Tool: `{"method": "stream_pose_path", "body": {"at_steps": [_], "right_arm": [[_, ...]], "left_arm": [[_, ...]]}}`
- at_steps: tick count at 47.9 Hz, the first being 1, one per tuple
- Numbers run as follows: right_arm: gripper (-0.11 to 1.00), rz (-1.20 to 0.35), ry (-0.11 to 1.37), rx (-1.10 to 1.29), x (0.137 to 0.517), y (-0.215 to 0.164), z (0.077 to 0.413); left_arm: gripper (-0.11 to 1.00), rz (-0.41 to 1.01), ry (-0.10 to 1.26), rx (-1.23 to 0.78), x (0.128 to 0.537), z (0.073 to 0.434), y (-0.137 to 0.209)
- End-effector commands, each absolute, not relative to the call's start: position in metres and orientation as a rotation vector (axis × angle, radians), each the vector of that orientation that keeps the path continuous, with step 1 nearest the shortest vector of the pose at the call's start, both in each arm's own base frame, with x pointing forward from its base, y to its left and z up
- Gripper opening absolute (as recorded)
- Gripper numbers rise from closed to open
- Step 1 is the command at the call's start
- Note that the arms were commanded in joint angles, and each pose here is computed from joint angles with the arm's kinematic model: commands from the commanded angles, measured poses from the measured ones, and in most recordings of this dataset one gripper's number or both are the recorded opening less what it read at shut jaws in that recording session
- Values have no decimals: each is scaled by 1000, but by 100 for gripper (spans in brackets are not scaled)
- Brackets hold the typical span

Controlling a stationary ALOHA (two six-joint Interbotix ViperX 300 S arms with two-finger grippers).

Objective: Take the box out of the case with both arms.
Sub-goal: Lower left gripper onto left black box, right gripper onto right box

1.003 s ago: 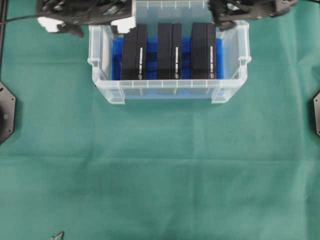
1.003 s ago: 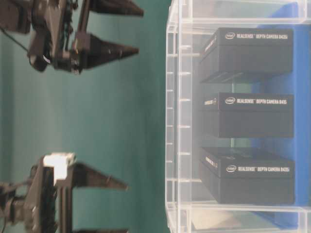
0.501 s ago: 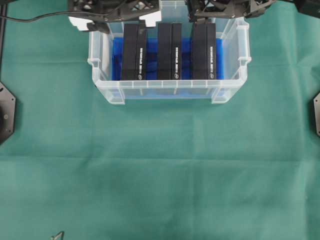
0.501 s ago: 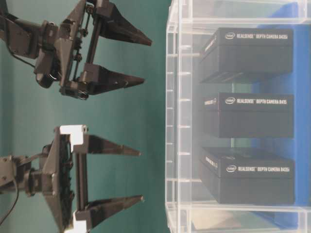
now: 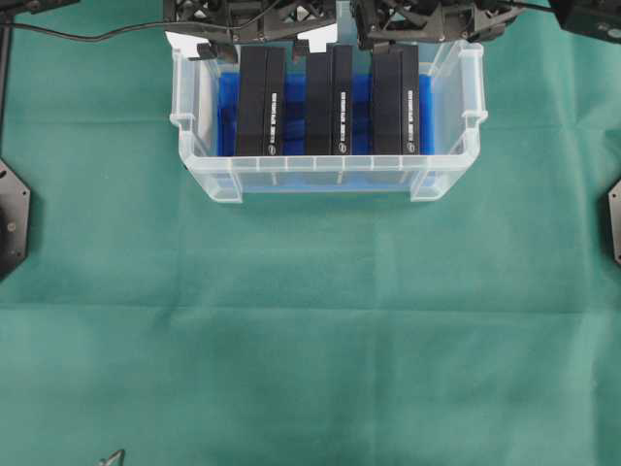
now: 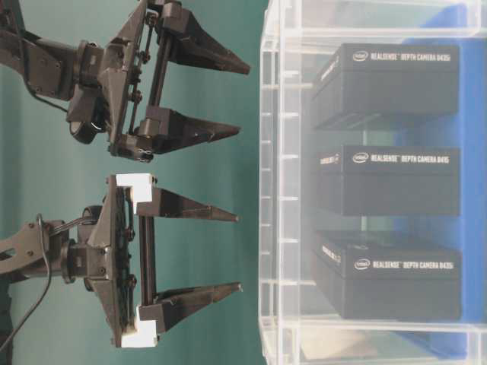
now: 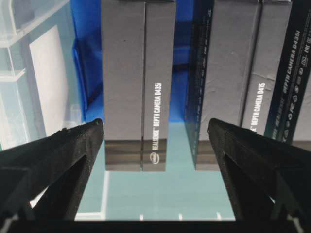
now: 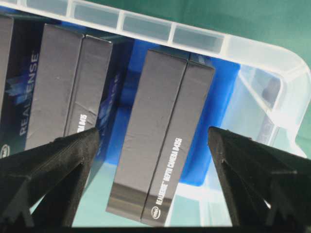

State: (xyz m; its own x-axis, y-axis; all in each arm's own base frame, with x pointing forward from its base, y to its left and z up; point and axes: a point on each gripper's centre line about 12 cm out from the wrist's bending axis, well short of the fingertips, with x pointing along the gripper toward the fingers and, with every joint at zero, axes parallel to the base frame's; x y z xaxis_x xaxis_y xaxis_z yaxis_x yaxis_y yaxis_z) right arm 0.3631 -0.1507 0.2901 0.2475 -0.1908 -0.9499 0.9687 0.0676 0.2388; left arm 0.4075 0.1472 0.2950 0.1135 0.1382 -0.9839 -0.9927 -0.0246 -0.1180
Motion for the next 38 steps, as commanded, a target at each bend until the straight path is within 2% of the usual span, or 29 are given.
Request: {"method": "stream_pose_path", "body": {"at_steps": [1, 38], "right_arm": [[97, -1063, 860, 1151, 365, -150, 305], [97, -1065, 868, 1151, 365, -149, 303]], "left_arm": [[92, 1190, 963, -1190, 407, 308, 150], [92, 1168, 988, -1155, 407, 306, 153]]}}
